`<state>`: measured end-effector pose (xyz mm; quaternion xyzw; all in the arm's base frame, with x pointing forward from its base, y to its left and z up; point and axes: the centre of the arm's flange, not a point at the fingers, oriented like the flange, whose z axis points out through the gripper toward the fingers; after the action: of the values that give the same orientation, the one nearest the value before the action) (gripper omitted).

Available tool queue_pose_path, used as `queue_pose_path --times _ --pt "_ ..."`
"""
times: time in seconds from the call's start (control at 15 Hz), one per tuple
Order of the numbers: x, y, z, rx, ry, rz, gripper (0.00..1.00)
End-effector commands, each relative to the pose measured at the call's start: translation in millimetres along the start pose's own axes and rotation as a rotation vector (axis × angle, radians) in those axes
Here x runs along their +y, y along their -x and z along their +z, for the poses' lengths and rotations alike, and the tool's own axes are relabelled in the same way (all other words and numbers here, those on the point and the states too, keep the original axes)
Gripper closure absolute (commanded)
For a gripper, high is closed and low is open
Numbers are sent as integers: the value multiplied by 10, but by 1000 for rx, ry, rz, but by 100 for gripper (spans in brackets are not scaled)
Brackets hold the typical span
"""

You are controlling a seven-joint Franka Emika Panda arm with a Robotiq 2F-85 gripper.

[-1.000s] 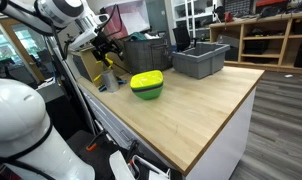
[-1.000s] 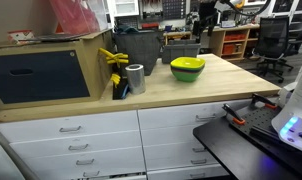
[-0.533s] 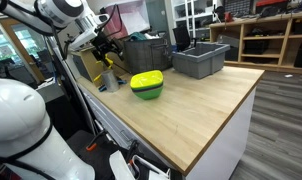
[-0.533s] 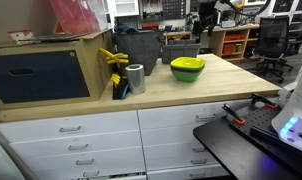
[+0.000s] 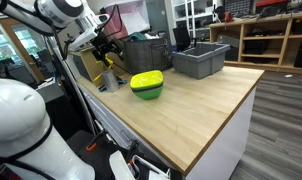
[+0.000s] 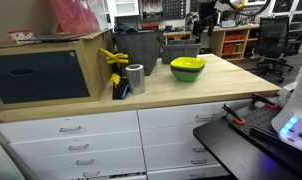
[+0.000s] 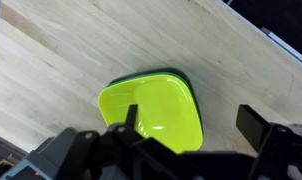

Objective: Unstack the bowls

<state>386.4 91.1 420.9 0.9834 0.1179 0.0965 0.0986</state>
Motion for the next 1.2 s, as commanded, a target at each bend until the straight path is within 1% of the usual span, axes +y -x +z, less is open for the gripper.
queue_pose_path --times 0.0,0.2,0.33,0.67,0.93,1.13 --pt "14 -13 -32 -13 -13 -6 0" --pt "101 -77 -49 -59 -37 45 0" --pt "225 -151 -41 -85 -53 95 0" --pt "722 -400 11 -125 -69 227 0" --pt "1130 -645 63 -148 -66 336 0" --pt "1330 -811 158 -177 -61 416 0"
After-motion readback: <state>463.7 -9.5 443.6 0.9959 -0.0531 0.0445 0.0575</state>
